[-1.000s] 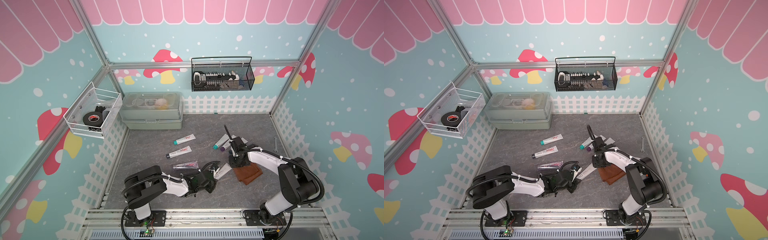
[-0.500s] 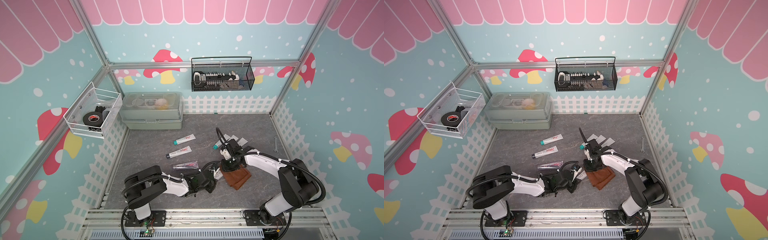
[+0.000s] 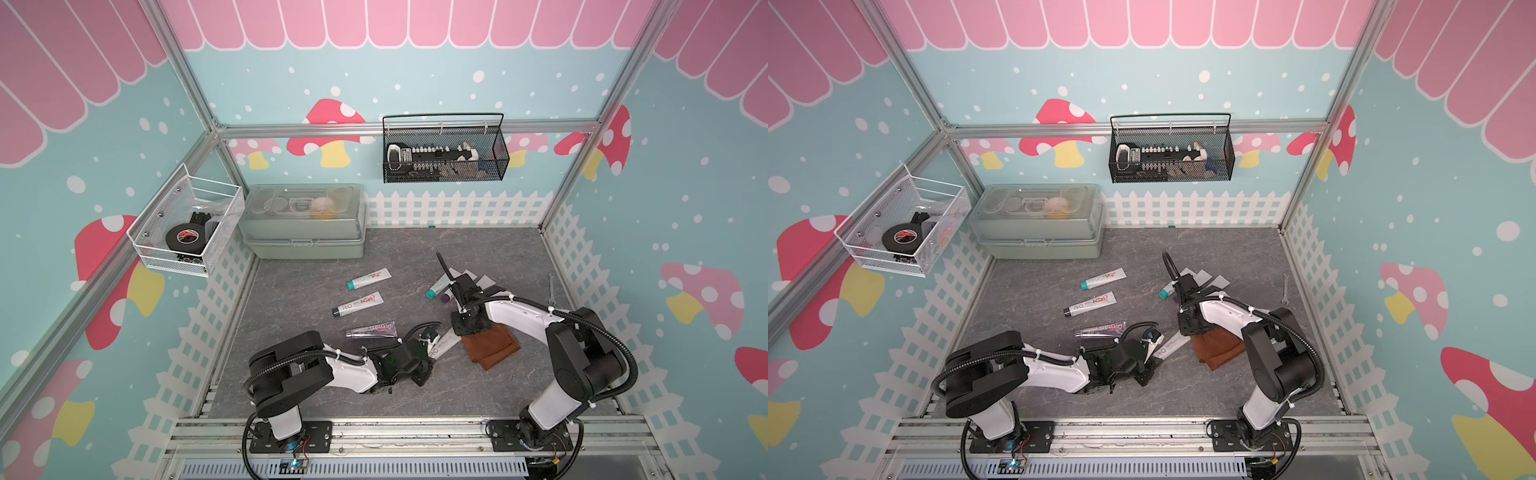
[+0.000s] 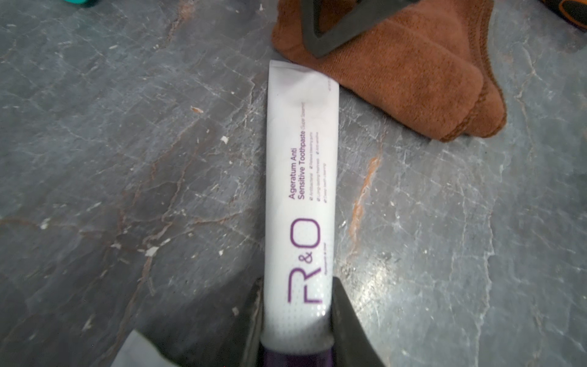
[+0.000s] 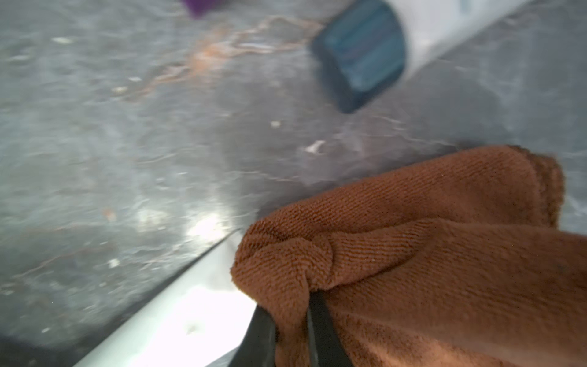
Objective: Wipe the surface of the toothpaste tube
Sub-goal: Wipe the dirt from the toothpaste tube.
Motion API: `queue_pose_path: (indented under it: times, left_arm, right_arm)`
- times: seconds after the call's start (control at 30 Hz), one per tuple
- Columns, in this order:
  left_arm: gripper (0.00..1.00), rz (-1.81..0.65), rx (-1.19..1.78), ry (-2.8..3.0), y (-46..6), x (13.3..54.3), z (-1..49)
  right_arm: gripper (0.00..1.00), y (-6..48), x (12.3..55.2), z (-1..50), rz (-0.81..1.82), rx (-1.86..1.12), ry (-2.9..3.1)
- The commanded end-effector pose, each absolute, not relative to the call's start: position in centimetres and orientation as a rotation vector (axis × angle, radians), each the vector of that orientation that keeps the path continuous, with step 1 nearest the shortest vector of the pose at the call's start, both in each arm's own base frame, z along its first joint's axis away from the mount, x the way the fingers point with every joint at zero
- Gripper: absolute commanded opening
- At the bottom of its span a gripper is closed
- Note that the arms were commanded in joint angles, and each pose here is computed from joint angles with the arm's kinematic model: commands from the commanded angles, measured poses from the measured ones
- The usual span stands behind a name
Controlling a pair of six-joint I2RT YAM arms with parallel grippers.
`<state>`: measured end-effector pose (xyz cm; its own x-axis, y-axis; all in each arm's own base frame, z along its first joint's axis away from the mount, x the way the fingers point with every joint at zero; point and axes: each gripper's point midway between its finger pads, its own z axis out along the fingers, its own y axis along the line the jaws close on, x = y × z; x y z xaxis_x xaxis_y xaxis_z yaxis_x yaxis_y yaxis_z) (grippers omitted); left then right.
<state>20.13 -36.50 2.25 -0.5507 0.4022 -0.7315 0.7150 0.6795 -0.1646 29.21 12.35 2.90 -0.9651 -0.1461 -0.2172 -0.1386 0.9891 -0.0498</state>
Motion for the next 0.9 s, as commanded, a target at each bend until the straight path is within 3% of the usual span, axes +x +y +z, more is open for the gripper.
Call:
queue_pose_path:
  times: [0.0, 0.23, 0.4, 0.63, 0.77, 0.87]
  left_arm:
    - [0.18, -0.534, 0.863, 2.269, -35.2, 19.9, 0.7]
    - [0.18, -0.537, 0.865, 2.267, -35.3, 19.9, 0.6]
    - [0.18, -0.53, 0.868, 2.271, -35.3, 19.9, 0.4]
    - [0.18, -0.53, 0.868, 2.27, -35.4, 20.0, 0.5]
    - [0.18, -0.529, 0.863, 2.266, -35.2, 20.0, 0.6]
    - [0.18, -0.528, 0.86, 2.264, -35.1, 19.9, 0.8]
  right_arm:
    - [0.13, 11.1, 27.1, 2.5, -0.064, -0.21, 2.976]
    - [0.13, 17.5, 25.2, 6.2, 0.518, -0.315, 2.907]
    - [0.13, 19.5, 23.6, 5.8, 0.614, -0.379, 2.921]
    - [0.13, 16.0, 23.0, 0.5, 0.205, -0.371, 3.07]
    - [0.13, 12.2, 24.3, 0.3, -0.144, -0.314, 3.043]
    - [0.13, 10.8, 25.1, 0.3, -0.226, -0.262, 3.02]
